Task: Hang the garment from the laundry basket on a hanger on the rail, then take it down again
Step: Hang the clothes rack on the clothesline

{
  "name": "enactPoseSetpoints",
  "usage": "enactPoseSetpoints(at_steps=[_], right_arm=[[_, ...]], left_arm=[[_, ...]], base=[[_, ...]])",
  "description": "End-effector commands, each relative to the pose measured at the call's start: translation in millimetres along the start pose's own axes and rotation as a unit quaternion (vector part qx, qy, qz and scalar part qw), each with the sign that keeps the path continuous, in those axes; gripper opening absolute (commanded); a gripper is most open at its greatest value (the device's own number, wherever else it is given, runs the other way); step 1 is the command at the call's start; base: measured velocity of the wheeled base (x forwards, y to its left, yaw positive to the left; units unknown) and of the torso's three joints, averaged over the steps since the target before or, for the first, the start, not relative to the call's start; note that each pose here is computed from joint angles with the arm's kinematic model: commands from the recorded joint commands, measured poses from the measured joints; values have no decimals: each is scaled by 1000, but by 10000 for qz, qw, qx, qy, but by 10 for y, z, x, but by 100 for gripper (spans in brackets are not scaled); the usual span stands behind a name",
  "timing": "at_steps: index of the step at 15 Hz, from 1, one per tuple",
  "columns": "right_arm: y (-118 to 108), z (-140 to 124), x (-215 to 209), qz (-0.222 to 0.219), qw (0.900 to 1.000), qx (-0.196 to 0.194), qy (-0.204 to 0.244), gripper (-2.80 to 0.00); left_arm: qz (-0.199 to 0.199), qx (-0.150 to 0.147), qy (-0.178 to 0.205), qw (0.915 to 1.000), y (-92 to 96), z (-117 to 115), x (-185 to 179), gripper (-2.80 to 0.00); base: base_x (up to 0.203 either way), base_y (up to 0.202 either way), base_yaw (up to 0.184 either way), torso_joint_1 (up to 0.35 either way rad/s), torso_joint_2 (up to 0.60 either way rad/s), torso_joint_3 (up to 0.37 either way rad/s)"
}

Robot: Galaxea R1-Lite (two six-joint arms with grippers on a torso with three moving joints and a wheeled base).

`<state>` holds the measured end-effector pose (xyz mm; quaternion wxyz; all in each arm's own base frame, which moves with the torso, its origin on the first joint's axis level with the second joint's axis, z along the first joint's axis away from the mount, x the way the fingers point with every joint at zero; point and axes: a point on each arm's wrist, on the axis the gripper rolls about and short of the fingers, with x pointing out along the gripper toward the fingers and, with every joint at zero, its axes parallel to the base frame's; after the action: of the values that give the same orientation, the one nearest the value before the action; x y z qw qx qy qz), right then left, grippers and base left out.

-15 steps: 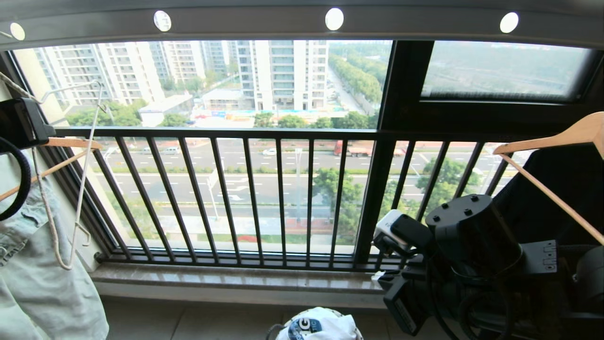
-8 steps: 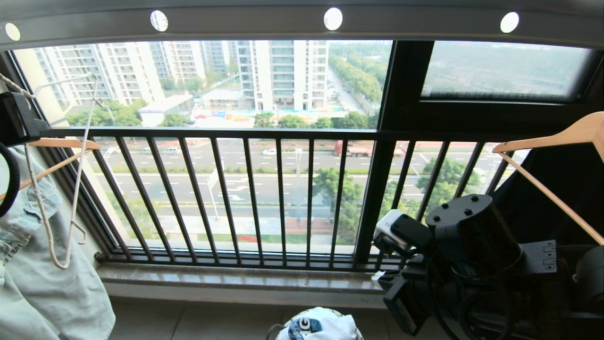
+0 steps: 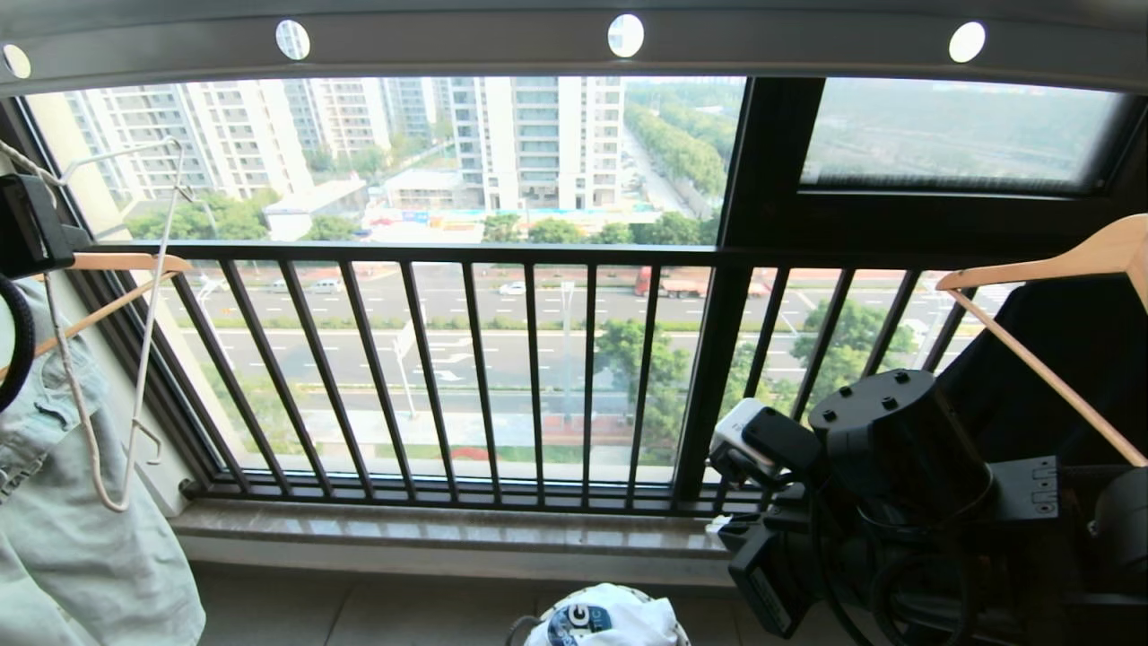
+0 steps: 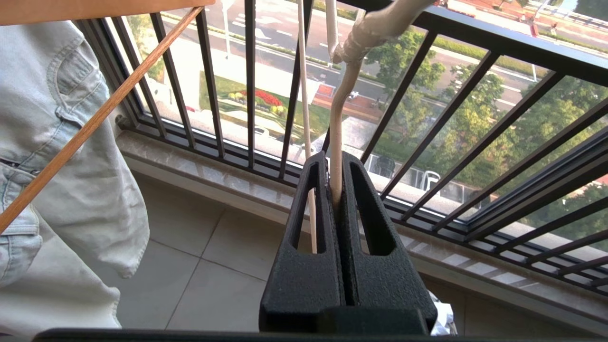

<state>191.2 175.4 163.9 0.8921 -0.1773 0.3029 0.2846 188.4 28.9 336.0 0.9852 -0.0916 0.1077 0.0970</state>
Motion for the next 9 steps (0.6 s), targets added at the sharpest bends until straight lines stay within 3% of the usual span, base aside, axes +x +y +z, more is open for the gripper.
enactPoseSetpoints(at_steps=[1, 9], right_arm=[[5, 1, 4, 1, 10000, -8, 2, -280], [11, -3, 16, 15, 10000, -17, 22, -280]], left_arm=[[43, -12, 79, 10000, 7, -14, 72, -280], [203, -39, 194, 9996, 63, -44, 255, -280]], base=[[0, 0, 0, 0, 0, 0], [0, 0, 0, 0, 0, 0]])
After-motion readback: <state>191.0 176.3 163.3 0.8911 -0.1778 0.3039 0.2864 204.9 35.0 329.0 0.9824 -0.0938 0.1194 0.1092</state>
